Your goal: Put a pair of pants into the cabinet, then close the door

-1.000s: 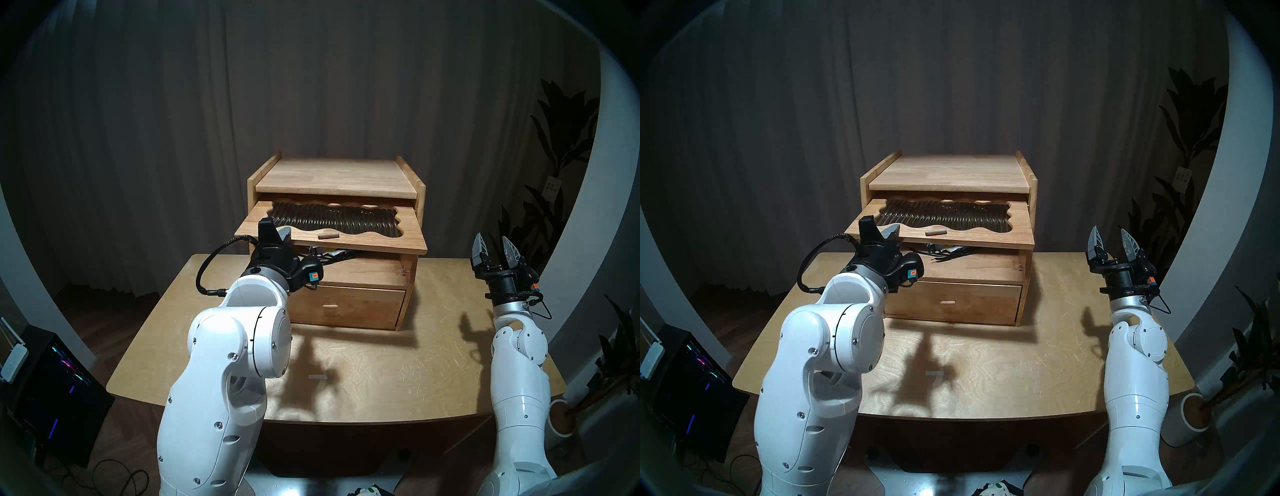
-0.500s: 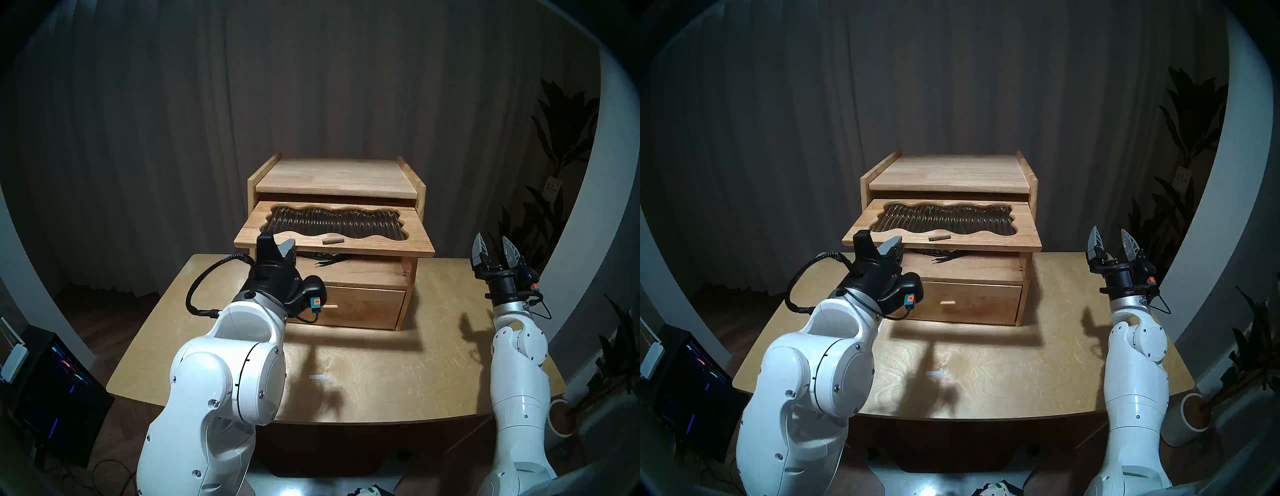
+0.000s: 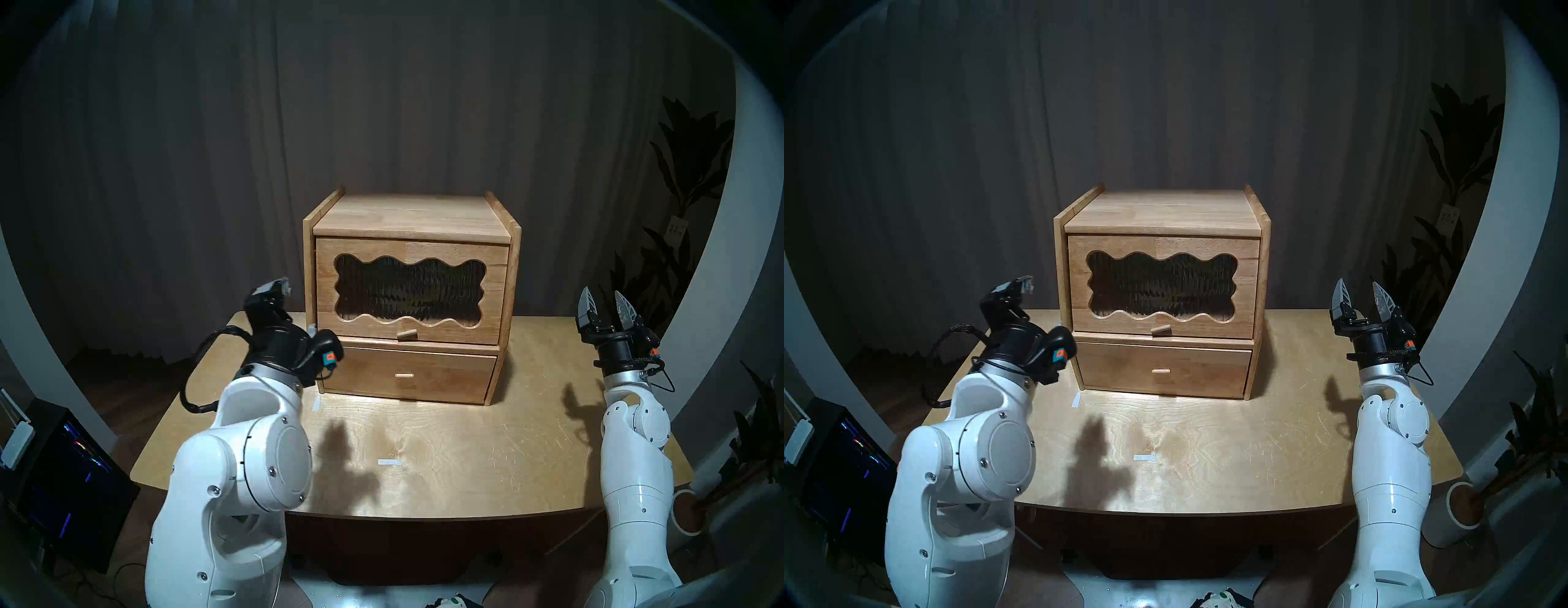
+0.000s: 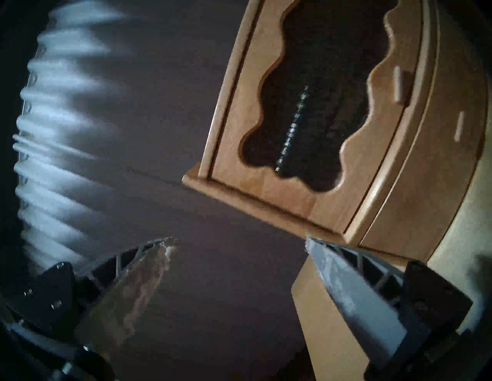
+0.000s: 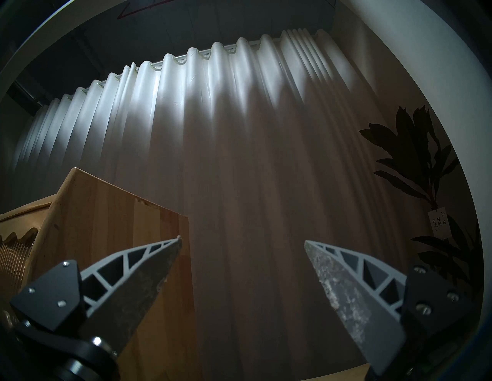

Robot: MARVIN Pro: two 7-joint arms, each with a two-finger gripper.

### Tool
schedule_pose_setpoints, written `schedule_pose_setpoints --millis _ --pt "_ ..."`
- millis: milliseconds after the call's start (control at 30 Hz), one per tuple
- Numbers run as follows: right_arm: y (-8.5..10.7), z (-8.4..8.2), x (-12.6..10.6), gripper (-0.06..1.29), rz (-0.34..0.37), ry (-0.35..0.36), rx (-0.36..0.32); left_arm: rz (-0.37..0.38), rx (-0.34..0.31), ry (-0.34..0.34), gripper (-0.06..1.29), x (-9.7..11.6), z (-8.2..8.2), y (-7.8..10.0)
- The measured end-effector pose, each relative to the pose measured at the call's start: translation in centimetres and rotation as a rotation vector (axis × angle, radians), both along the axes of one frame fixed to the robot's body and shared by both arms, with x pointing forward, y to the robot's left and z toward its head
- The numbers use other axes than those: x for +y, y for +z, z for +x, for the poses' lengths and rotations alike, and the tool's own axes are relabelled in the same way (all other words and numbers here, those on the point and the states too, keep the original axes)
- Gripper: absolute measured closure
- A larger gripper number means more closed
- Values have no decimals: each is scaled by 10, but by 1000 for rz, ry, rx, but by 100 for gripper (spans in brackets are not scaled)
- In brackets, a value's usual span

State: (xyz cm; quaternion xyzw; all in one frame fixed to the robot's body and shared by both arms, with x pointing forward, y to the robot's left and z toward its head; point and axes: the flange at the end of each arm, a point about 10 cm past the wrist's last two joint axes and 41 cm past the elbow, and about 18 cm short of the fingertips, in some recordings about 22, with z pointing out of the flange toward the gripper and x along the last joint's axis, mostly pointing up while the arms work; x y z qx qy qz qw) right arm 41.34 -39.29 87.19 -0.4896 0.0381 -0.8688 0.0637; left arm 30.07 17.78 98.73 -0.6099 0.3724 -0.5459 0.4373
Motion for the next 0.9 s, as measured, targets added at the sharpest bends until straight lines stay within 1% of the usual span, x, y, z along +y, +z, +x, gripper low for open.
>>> schedule_pose_setpoints --millis 33,100,200,367,500,567,700,767,800,900 --pt "-1 0 0 3 1 0 2 -27 1 35 -2 10 1 0" --pt "-1 0 0 3 2 0 3 -45 3 58 -2 16 1 0" --pt "-3 0 0 3 4 0 6 -90 7 116 -2 35 1 -1" --pt "-5 0 -1 3 6 -1 11 -152 14 183 -2 60 0 -3" --pt "-6 0 -1 3 8 -1 14 -206 30 228 -2 79 -1 -8" --pt "-6 0 -1 3 8 -1 15 -233 44 241 -2 87 -1 -13" --pt "-5 0 -3 3 7 -4 12 -294 79 243 -2 96 3 -23" --pt "-3 1 -4 3 5 -6 9 -321 94 236 -2 98 5 -27" --pt "-1 1 -6 3 4 -9 5 -348 106 226 -2 100 7 -30" --pt "3 2 -8 3 -1 -12 -4 -387 118 203 -2 100 10 -33"
